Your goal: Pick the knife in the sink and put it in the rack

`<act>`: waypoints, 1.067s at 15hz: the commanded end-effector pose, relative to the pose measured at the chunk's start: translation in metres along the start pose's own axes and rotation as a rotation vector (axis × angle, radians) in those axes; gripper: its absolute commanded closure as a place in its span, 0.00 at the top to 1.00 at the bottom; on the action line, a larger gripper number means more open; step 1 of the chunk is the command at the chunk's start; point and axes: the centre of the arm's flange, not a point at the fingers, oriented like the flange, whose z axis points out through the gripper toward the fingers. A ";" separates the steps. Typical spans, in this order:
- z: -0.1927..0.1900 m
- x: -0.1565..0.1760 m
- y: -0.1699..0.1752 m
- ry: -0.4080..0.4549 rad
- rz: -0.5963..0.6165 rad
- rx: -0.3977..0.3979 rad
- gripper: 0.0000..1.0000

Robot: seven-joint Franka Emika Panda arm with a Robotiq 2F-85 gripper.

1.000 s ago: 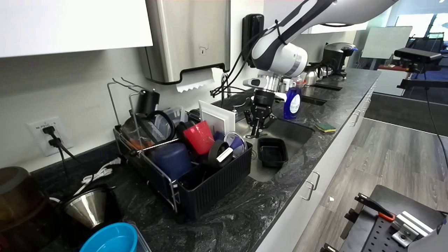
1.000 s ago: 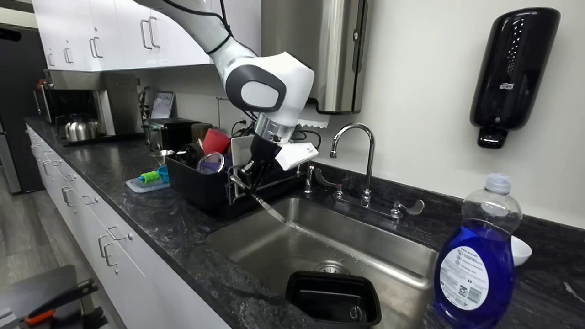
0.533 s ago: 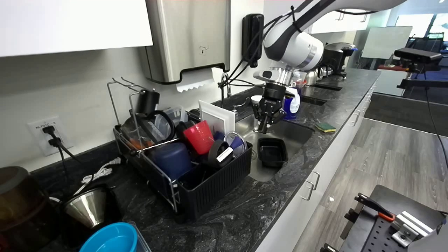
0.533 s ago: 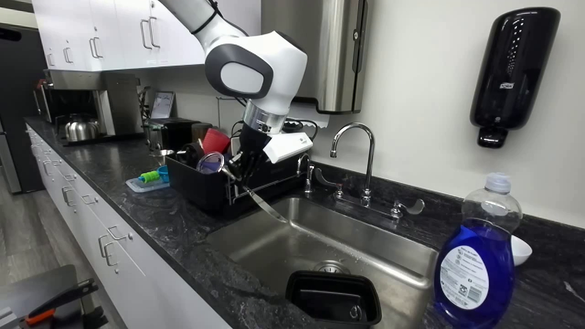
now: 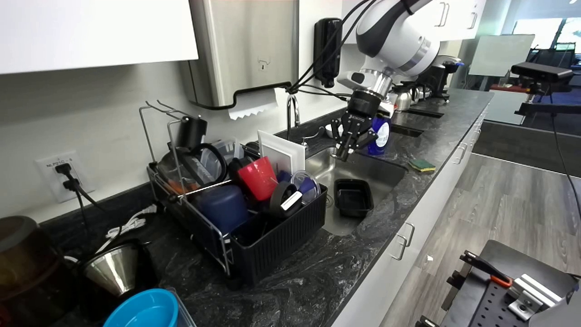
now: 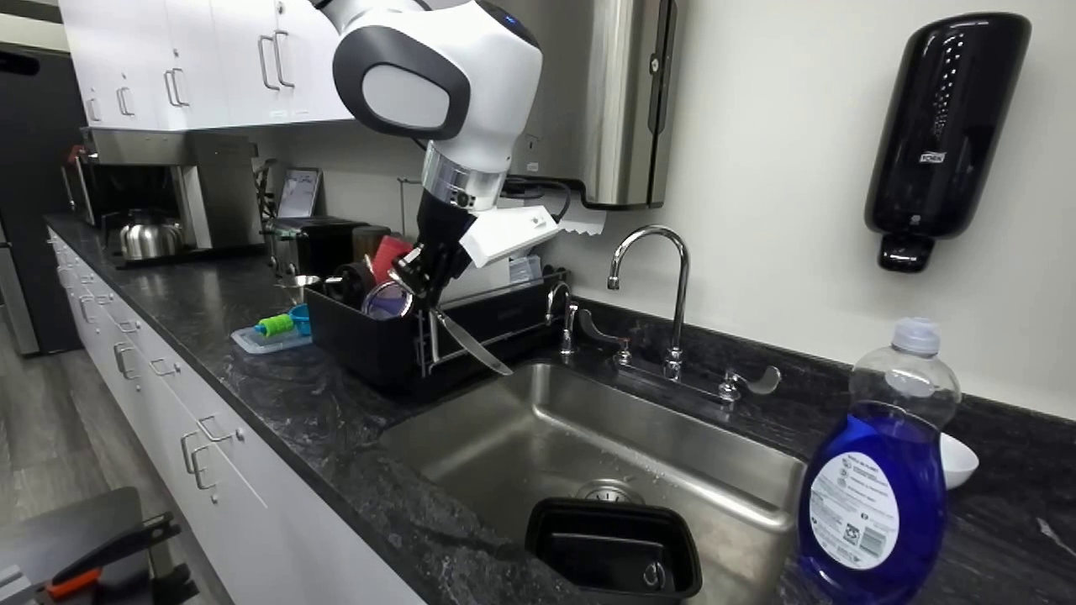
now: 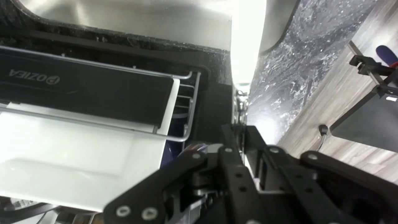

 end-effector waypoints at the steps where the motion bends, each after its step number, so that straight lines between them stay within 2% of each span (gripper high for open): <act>1: -0.010 0.011 -0.008 0.068 -0.036 -0.039 0.04; 10: -0.022 0.029 0.008 0.181 -0.074 -0.084 0.04; 16: -0.024 0.045 0.028 0.275 -0.088 -0.026 0.04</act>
